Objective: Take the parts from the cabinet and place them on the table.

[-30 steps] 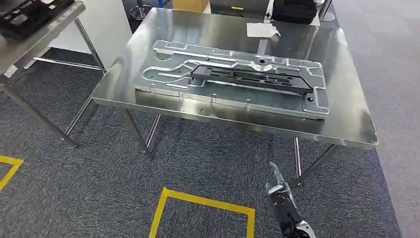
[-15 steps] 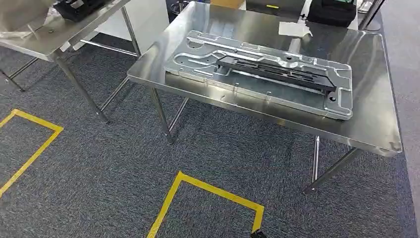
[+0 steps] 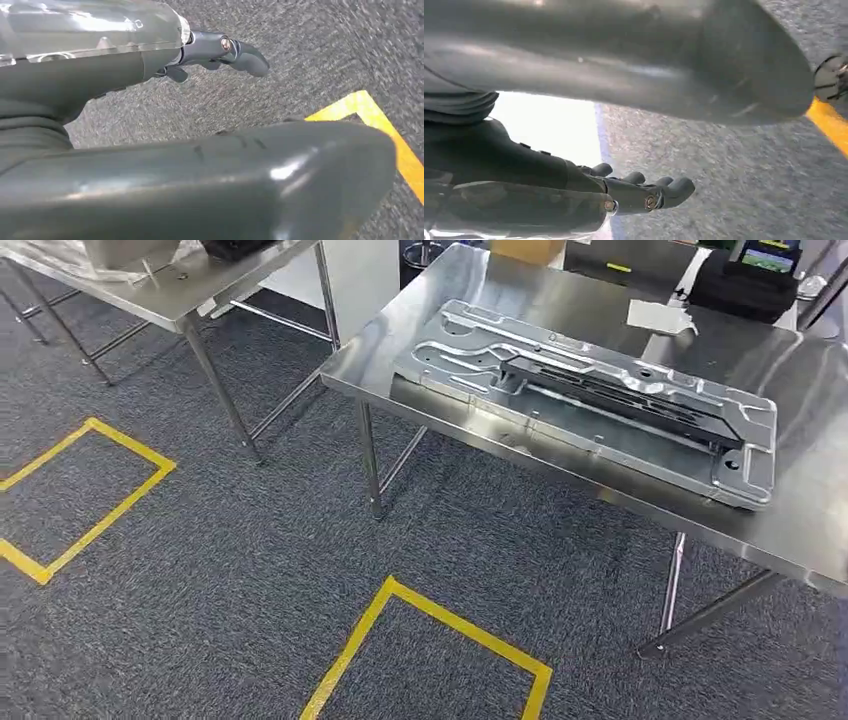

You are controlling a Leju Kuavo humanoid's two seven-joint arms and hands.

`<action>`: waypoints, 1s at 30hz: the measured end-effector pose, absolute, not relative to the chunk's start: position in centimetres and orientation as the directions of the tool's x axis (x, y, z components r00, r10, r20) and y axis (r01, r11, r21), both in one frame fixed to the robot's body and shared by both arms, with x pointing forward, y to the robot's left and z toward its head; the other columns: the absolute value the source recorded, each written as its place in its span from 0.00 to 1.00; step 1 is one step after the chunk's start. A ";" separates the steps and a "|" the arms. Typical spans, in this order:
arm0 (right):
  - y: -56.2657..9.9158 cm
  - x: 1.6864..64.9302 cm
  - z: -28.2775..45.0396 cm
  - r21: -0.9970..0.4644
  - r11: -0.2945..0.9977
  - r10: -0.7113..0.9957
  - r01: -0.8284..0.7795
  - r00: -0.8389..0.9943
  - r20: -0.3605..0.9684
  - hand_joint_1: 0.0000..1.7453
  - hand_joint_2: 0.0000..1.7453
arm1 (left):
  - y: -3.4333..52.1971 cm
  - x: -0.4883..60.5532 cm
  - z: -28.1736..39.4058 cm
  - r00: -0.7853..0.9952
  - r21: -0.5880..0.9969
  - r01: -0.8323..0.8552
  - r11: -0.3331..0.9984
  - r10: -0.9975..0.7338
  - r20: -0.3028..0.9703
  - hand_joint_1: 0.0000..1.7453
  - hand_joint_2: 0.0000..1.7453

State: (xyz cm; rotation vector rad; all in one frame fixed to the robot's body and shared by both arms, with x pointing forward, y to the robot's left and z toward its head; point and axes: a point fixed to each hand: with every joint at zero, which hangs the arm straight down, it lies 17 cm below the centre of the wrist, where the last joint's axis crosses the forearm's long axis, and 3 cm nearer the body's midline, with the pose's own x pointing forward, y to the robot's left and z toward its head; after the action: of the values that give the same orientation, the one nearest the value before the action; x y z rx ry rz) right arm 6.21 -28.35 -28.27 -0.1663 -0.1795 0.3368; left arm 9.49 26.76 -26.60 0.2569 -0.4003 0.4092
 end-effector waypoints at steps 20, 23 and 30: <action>-27.9 7.6 -28.0 -0.193 0.935 0.336 -0.298 0.917 0.213 0.00 0.00 | 26.7 9.3 -26.6 0.853 0.165 -0.386 0.907 0.284 0.438 0.00 0.00; -28.1 6.9 -28.2 -0.187 0.933 0.339 -0.307 0.924 0.176 0.00 0.00 | 26.9 8.8 -26.8 0.864 0.180 -0.389 0.903 0.290 0.412 0.00 0.00; -27.7 5.2 -28.4 -0.142 0.935 0.342 -0.326 0.933 0.111 0.00 0.00 | 26.3 8.6 -26.9 0.868 0.154 -0.388 0.909 0.304 0.392 0.00 0.00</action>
State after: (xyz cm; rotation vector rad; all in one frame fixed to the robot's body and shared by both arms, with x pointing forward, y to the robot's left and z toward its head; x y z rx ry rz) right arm 5.19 -27.73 -28.38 -0.1221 -0.1349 0.3425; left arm 8.63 26.25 -26.92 0.2318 -0.3700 0.3656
